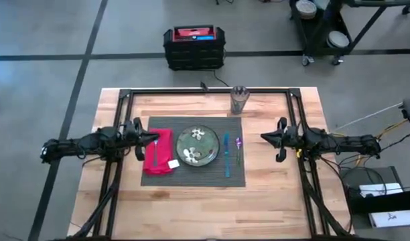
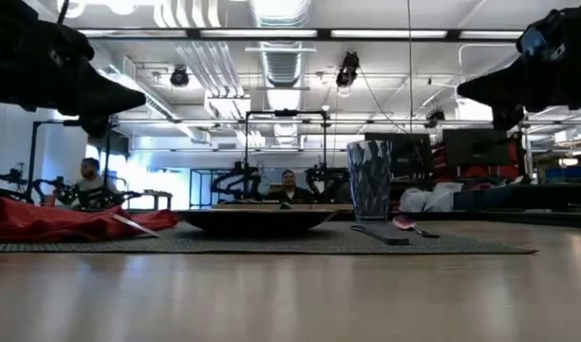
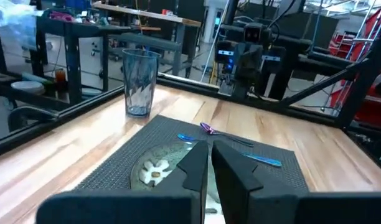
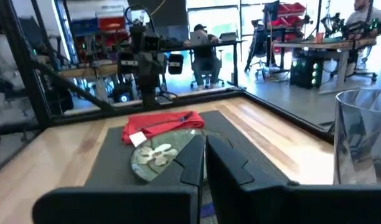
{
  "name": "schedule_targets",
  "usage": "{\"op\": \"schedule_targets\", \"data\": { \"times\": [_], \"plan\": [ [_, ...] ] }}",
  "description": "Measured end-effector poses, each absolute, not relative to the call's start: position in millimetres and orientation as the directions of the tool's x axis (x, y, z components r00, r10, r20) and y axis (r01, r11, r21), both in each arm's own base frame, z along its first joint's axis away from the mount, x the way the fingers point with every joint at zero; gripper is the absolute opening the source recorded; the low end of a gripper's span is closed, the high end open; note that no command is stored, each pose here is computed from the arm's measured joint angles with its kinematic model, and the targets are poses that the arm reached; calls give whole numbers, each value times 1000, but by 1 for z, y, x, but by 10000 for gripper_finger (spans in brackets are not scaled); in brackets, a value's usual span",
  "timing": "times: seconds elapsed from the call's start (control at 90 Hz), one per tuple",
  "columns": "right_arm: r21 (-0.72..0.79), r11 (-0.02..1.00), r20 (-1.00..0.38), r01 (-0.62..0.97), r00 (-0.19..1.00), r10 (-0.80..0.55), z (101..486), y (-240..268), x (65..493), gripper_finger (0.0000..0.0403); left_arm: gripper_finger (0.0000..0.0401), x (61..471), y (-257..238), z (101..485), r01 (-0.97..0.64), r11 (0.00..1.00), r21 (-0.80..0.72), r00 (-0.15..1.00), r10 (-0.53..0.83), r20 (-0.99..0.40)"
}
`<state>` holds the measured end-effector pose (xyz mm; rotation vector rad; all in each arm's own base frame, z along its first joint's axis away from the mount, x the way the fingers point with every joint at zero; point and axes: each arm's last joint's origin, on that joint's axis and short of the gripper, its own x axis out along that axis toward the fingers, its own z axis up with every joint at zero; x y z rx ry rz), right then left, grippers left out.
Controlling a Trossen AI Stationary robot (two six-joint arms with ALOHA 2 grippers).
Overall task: Set table place
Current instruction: Return to Home Position
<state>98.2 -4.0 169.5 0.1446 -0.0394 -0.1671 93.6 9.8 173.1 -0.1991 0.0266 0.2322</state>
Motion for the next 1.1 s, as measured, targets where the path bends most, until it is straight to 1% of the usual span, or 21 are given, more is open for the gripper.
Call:
{"op": "schedule_targets", "data": {
  "times": [0.078,0.2,0.244,0.3,0.344,0.422,0.511,0.789,1.1],
  "plan": [
    [194,968,23,160,986,-167,169,-4,98,4,11,95,10,172,-235,953,-190,972,227,-63],
    [210,964,19,160,986,-168,169,-4,99,2,11,96,10,171,-250,947,-201,968,239,-78],
    [210,965,19,160,986,-167,169,-4,99,3,11,97,11,172,-285,916,-282,958,279,-62],
    [210,965,19,160,986,-167,169,-4,99,4,11,99,13,176,-316,848,-425,940,339,-23],
    [211,964,18,160,986,-168,169,-4,99,3,11,99,15,179,-322,796,-512,925,379,6],
    [210,964,19,160,986,-168,169,-4,99,2,11,100,16,183,-331,743,-581,902,431,37],
    [210,964,18,160,986,-168,169,-4,99,4,11,101,17,183,-344,742,-575,897,442,33],
    [210,964,18,161,985,-169,169,-4,99,4,11,105,17,179,-395,784,-479,896,443,-14],
    [210,964,18,161,985,-169,169,-4,99,2,11,110,17,173,-426,784,-452,893,443,-74]
  ]
}}
